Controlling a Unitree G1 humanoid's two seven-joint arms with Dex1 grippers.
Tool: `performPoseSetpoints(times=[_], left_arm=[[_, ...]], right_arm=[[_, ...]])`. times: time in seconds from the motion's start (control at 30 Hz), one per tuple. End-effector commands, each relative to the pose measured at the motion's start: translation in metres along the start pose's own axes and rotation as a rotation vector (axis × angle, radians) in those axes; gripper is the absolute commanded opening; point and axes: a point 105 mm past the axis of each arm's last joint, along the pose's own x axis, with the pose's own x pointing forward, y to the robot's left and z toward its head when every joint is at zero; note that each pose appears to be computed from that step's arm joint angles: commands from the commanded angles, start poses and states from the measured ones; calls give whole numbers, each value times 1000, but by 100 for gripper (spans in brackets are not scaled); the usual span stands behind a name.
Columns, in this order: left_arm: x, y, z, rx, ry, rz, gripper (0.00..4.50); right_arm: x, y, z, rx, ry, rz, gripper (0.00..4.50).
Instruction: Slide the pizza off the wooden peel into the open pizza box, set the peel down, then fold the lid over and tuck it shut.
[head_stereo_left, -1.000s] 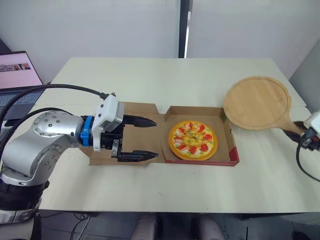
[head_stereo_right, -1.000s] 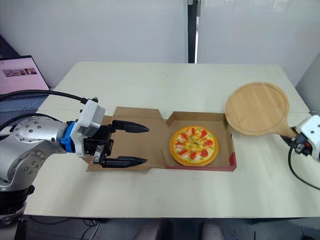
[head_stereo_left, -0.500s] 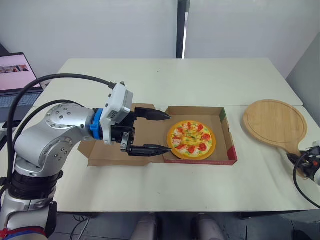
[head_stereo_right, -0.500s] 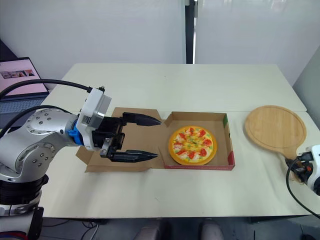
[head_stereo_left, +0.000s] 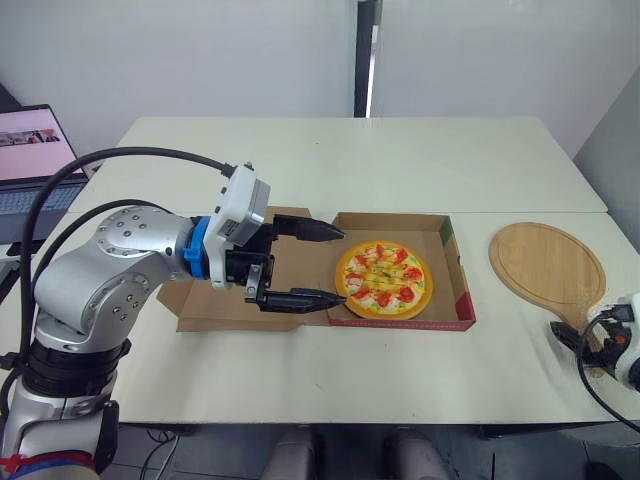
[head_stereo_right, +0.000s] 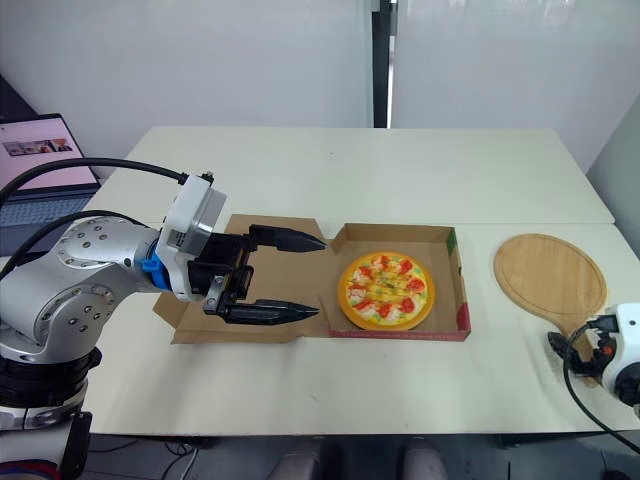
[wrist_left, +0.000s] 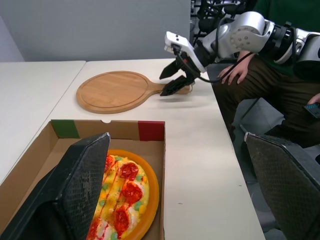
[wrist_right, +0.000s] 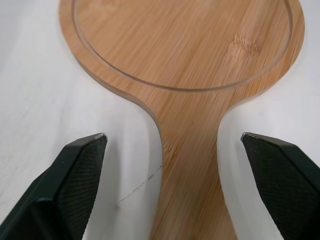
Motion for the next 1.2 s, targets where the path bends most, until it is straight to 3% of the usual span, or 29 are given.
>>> performPoseSetpoints(times=[0.03,0.27,0.5,0.63,0.93,1.2], left_arm=[[-10,4,1,8,5,69,450],[-48,8,-28,-78,40,348,450],[-91,-13,-69,-274,44,681,450],[-111,-40,-86,-468,-82,861,450],[-121,-101,-123,-943,-356,1125,450],[-111,-81,-152,-1140,-592,1319,450]], right_arm=[[-13,2,43,-172,-128,52,444],[2,59,114,-471,-286,353,444],[5,126,164,-713,-488,666,444],[1,168,175,-782,-513,914,444],[-8,219,186,-799,-487,1230,444],[-11,235,183,-833,-467,1313,444]])
